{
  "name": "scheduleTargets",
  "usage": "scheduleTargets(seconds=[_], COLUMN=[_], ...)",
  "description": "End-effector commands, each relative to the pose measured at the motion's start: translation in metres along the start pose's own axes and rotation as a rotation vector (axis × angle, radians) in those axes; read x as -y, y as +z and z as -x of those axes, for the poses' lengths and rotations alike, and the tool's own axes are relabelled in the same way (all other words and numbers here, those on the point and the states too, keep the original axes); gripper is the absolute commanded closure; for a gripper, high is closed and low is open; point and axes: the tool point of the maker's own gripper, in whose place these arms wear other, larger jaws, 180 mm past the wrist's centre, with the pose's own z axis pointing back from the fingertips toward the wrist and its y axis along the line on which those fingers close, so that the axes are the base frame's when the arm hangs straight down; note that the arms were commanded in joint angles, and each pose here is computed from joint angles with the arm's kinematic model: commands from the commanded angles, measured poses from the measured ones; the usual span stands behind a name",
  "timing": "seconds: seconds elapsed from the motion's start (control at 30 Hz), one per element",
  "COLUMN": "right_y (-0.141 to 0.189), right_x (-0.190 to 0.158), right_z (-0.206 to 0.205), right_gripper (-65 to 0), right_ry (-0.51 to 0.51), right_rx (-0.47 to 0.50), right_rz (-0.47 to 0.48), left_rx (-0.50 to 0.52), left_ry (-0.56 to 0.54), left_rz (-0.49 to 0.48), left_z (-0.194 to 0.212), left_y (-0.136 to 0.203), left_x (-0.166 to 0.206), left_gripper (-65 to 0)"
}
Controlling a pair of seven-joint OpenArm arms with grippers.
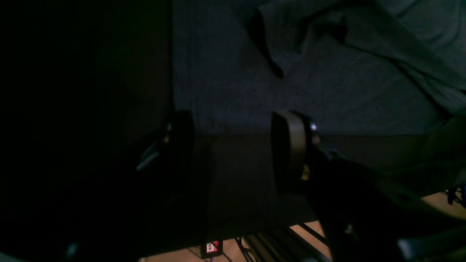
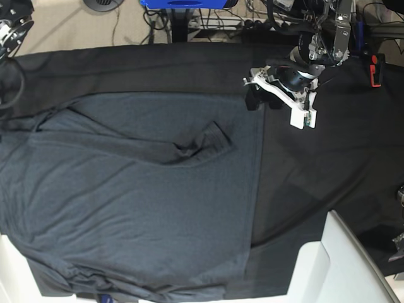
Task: Fold the T-shirt properly
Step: 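Grasp the shirt edge near the left gripper and pull it outward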
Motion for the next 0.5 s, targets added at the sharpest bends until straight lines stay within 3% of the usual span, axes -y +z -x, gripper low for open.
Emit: scheduleTargets(seconds=[0.0, 0.1, 0.23, 0.47], right_y=[0.000, -0.001, -0.002, -0.002], right_x=[-0.007, -0.020, -0.025, -0.027], right_z=[-0.003, -0.002, -0.003, -0.003], right_gripper=[-44.7, -42.8, -30.9, -16.5], right_ry=[0.015, 0.056, 0.061, 0.059], right_rx=[-0.010, -0.014, -0.013, -0.007], right_rz=[0.000, -0.054, -0.070, -0.073], left_rx=[0.028, 0.029, 0.020, 0.017], left_ry=[-0.006, 0.060, 0.172, 0.187], left_rz=[0.022, 0.061, 0.146, 0.158], left_z=[-0.008, -0.008, -0.012, -0.013], left_y=[0.002, 0.003, 0.007, 0.008], left_x=[0.006, 0.010, 0.016, 0.016], left_gripper=[-32.4, -32.4, -32.4, -32.4])
